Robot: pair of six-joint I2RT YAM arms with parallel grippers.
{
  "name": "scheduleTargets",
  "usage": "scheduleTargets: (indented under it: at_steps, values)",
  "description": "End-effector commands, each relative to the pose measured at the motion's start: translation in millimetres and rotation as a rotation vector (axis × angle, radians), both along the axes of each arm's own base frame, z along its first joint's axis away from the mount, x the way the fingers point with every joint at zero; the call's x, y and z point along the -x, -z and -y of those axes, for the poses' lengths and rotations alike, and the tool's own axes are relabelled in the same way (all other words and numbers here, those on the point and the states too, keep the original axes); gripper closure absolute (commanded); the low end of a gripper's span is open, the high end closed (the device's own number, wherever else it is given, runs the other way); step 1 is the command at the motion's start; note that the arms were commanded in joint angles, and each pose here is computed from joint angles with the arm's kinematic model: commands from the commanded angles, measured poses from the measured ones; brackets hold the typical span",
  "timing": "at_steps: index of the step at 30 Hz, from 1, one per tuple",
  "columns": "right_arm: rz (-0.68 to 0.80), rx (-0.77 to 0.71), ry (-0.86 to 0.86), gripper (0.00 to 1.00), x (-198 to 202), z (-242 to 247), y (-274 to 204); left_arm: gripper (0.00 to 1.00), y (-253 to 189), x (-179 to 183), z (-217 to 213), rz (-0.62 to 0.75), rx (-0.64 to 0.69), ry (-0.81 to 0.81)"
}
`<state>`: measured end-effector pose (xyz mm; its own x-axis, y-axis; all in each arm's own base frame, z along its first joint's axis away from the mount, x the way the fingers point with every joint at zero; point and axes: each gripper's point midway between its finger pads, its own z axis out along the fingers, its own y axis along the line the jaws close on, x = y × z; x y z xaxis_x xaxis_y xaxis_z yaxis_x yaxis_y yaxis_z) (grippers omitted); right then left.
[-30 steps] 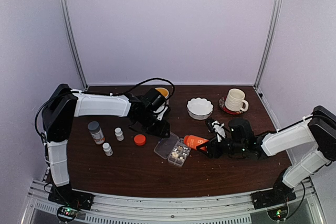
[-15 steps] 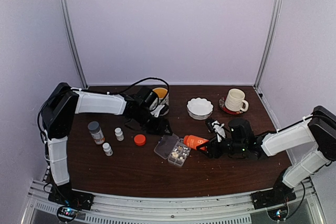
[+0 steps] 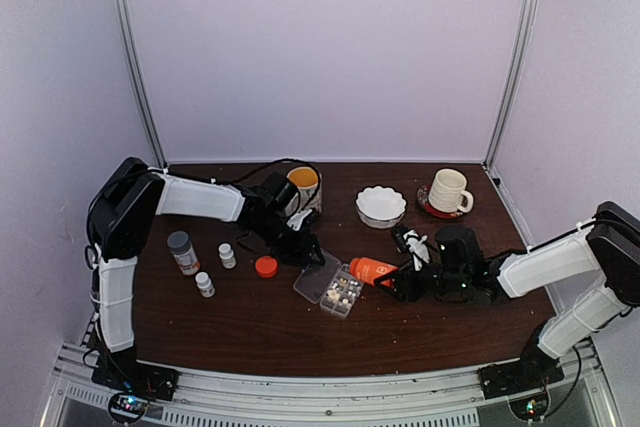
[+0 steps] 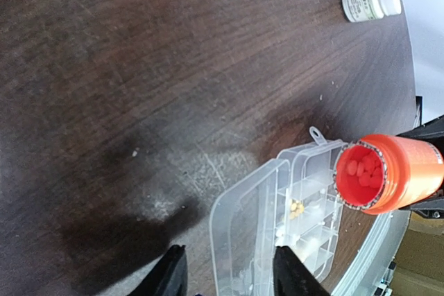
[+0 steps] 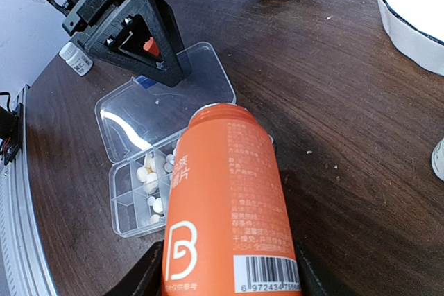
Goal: Sort the pills into containers
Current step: Pour the pill into the compartment of the pill container.
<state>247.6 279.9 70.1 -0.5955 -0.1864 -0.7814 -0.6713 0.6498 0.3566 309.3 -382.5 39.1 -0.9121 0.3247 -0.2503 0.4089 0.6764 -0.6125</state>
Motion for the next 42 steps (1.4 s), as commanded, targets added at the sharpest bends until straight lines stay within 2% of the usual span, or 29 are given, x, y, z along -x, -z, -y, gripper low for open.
scheduleTargets:
  at_steps: [1, 8, 17, 23, 29, 37, 42]
  values:
    - [0.031, -0.029, 0.007, 1.0, -5.9, -1.9, -13.3, 0.58, -10.3, -5.1, 11.5, -0.011, 0.073, 0.018]
    - [0.035, -0.032, 0.008, 1.0, -5.6, -1.7, -17.2, 0.71, -8.8, -4.0, 13.3, -0.029, 0.087, 0.023]
    - [0.046, -0.023, 0.021, 1.0, -6.2, 1.9, -19.7, 0.83, -5.3, -5.9, 9.2, -0.016, 0.057, 0.014]
    - [0.039, -0.025, 0.028, 1.0, -5.3, 3.3, -17.0, 0.84, -7.1, -6.9, 8.2, -0.01, 0.051, 0.013]
    - [-0.004, 0.044, 0.026, 1.0, -7.1, 4.1, 1.8, 0.84, -10.3, -7.1, 8.6, -0.003, 0.054, 0.016]
    - [0.05, -0.008, 0.032, 1.0, -9.4, 2.7, -28.7, 0.84, -16.7, -7.1, 9.4, 0.007, 0.065, 0.023]
    - [0.023, -0.015, 0.035, 1.0, -6.7, 3.1, -18.2, 0.84, -17.3, -5.9, 10.0, 0.008, 0.067, 0.031]
